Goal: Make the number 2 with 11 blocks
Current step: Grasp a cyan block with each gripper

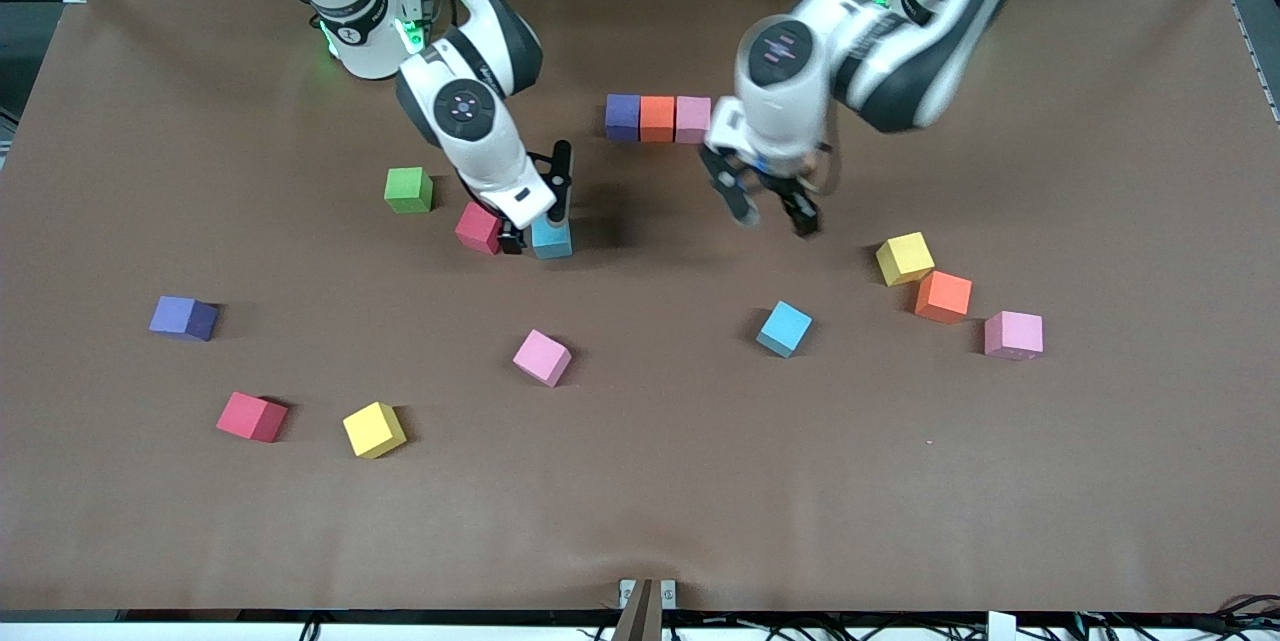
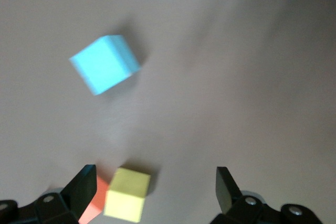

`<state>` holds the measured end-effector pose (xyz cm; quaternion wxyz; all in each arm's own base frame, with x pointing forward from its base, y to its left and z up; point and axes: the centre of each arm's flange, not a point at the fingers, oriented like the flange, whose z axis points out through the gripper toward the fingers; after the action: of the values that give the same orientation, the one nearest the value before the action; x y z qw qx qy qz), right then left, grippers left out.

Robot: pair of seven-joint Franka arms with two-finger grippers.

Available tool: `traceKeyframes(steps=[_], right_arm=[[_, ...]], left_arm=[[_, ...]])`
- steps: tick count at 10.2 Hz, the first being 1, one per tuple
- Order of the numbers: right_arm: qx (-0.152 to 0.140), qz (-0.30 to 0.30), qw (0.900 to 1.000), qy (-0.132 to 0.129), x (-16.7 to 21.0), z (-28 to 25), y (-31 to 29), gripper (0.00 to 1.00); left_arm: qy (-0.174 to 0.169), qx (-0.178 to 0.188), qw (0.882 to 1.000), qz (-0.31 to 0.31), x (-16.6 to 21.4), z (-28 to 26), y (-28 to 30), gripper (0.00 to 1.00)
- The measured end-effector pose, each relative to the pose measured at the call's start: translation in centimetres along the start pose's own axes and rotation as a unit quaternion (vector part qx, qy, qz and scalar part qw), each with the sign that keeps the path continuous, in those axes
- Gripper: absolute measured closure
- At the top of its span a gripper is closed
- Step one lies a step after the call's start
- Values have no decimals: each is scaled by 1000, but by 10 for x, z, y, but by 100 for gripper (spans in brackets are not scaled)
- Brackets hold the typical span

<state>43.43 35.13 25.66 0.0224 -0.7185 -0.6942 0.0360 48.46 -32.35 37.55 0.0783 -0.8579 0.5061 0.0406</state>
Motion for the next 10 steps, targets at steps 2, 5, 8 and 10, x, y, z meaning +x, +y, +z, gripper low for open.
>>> traceKeyframes(steps=[2,5,8,10], right_arm=[[3,-10,1000,-5,16,14,2,0],[6,-25,1000,-10,23,24,2,0],[9,-39,999,-13,20,27,4,0],[10,-43,999,-14,20,29,4,0]], left_arm=[[16,-6,998,-57,-2,-5,-45,0],[33,-49,982,-181,15,14,-75,0],[46,-56,972,-223,51,52,-77,0],[35,-64,972,-224,60,83,-74,0]])
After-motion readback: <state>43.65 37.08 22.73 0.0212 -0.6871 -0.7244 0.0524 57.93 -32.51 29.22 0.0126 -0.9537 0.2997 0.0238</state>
